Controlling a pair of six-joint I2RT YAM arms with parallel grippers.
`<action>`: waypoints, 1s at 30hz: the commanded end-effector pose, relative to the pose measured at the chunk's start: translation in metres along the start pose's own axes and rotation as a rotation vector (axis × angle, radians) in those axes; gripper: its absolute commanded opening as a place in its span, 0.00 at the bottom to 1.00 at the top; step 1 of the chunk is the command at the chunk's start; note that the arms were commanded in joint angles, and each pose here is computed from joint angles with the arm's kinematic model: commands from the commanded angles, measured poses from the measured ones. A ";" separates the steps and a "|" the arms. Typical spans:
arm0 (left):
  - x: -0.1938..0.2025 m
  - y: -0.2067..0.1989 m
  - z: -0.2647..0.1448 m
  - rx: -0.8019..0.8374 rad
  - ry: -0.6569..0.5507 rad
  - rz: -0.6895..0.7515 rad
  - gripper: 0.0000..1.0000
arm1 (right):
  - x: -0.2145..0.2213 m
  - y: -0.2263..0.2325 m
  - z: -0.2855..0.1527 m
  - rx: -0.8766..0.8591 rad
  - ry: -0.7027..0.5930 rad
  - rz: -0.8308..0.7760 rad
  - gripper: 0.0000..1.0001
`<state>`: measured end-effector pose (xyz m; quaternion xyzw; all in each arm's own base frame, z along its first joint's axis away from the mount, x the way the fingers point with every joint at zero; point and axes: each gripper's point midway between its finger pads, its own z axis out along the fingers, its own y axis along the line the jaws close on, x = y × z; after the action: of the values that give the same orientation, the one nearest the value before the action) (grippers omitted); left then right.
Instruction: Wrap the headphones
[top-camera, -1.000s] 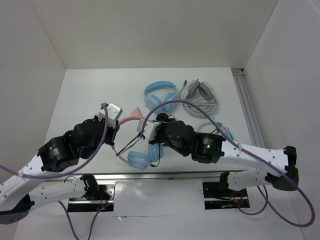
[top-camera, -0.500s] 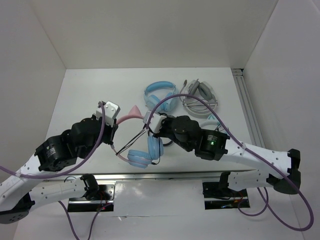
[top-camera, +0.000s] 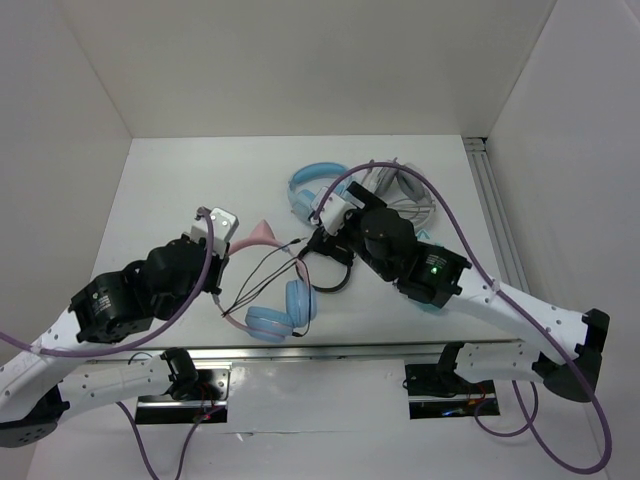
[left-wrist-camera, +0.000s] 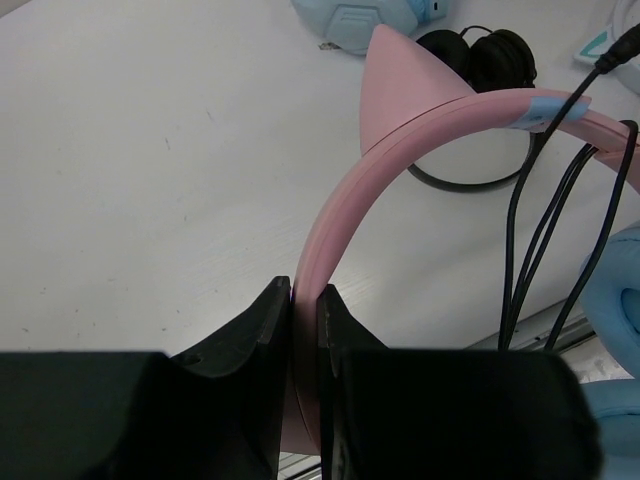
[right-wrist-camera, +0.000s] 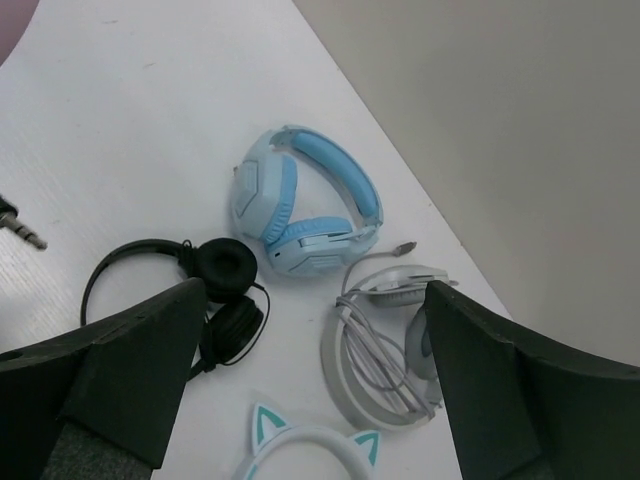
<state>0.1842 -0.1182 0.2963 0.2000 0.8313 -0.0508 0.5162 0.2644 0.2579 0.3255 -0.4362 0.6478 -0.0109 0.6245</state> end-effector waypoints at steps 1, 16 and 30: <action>-0.024 -0.001 -0.008 0.012 -0.089 -0.103 0.00 | -0.014 -0.015 -0.004 0.033 -0.063 0.057 0.97; 0.009 0.058 0.031 -0.338 0.076 -0.297 0.00 | -0.020 -0.056 -0.013 0.246 -0.018 0.401 1.00; 0.008 0.199 0.144 -0.665 0.144 -0.784 0.00 | -0.026 0.006 -0.057 -0.016 -0.153 0.783 1.00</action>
<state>0.3192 0.0067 0.2024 -0.1992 0.9096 0.0956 0.3518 0.2284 0.2261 0.3684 -0.1687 0.7151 0.1944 0.6499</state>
